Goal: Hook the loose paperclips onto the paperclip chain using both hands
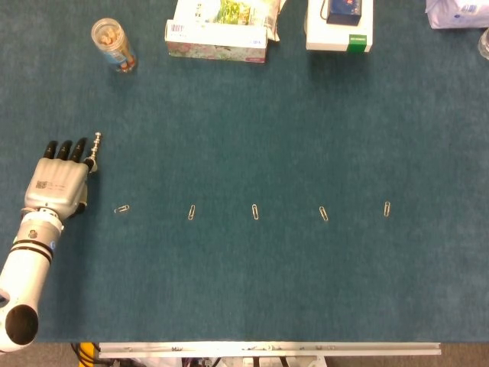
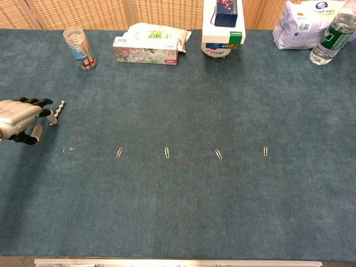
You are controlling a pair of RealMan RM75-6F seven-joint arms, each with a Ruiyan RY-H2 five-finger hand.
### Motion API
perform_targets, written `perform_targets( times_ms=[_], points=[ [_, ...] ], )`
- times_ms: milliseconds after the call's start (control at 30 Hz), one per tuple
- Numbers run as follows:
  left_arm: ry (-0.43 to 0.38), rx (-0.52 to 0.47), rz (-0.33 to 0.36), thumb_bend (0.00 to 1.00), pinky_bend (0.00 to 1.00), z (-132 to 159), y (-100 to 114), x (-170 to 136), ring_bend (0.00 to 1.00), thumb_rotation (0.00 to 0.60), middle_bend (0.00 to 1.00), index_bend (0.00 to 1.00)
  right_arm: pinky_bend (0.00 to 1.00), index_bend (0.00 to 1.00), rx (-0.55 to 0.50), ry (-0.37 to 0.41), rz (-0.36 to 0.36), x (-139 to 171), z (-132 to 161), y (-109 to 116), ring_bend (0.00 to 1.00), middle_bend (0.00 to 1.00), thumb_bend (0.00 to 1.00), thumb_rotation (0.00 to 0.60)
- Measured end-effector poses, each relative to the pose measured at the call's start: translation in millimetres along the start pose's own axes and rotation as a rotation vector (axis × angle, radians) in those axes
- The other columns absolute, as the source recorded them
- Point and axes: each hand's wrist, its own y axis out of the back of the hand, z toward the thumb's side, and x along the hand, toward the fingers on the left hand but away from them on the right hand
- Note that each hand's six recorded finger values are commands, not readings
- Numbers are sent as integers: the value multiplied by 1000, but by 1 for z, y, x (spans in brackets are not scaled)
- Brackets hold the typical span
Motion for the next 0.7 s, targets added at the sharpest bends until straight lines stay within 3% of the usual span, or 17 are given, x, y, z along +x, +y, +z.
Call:
perform_targets(
  times_ms=[700],
  points=[
    [61, 41, 24, 717, 1, -16, 0, 9, 0, 600, 0, 243, 438, 430, -4, 2, -6, 1, 0, 3, 370, 421, 614, 600]
  ],
)
